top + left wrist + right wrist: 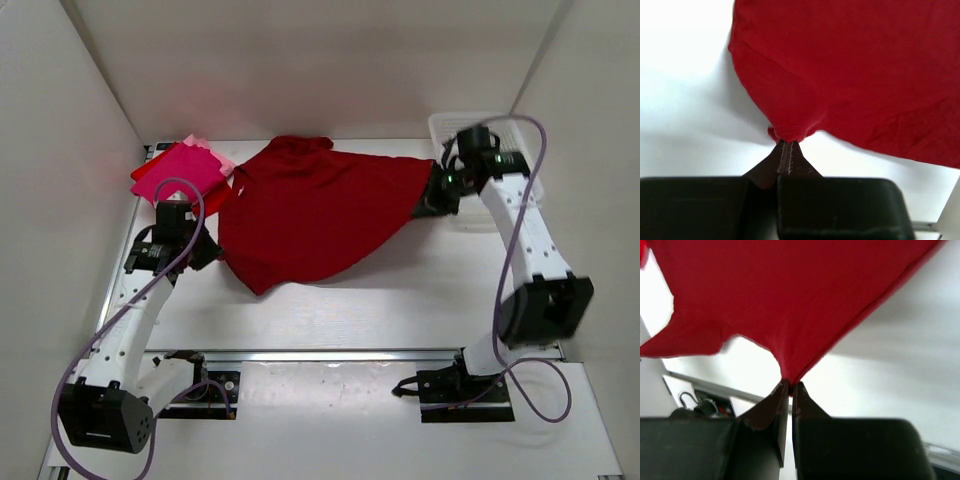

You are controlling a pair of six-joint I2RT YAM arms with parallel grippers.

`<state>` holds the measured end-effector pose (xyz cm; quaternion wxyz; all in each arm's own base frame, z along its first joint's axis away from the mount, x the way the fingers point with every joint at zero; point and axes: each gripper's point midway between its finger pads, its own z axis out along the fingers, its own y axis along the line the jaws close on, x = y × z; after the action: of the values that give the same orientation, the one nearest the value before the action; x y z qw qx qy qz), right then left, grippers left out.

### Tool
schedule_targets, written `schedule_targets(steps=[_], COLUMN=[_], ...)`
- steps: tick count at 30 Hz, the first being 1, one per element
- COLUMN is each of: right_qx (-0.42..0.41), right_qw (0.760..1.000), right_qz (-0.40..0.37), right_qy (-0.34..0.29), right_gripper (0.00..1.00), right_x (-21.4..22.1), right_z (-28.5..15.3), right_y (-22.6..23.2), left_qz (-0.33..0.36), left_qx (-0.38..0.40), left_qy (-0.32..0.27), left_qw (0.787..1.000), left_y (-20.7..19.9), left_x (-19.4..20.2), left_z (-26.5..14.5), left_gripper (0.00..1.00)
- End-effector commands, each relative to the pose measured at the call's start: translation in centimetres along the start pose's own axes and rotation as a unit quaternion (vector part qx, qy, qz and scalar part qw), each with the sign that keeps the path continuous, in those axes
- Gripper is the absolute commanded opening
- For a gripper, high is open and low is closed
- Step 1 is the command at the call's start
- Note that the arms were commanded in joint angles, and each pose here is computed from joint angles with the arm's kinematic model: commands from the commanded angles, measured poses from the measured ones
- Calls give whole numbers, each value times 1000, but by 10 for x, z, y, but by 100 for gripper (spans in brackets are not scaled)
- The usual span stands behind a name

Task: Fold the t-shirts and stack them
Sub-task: Flatten out the crumpled T-shirt at the center of the board.

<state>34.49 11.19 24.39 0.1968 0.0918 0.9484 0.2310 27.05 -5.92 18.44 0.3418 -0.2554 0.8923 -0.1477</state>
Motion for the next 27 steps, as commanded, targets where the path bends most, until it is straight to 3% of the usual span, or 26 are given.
schedule_targets(steps=[1,2,4,9,18,27], right_qx=[-21,-32,-36,-36,13,41], right_qw=[999,997,998,997,988,987], right_qz=[10,3,21,40,150,152], right_qy=[-46,-72,-46,-46,-12,-41], right_gripper=[0,0,0,0,0,0], right_x=[25,25,59,104,203,223], right_z=[13,9,33,46,46,18], right_y=[-27,-26,-48,-75,-128,-134], left_qz=[1,5,12,11,-14,9], left_qx=[12,4,-6,-32,-103,-123], left_qy=[32,37,57,103,204,221], left_qw=[999,999,998,994,973,967], left_y=[-2,2,7,28,87,95], left_x=[20,24,37,70,132,129], left_z=[5,8,13,17,-20,-51], left_gripper=[0,0,0,0,0,0])
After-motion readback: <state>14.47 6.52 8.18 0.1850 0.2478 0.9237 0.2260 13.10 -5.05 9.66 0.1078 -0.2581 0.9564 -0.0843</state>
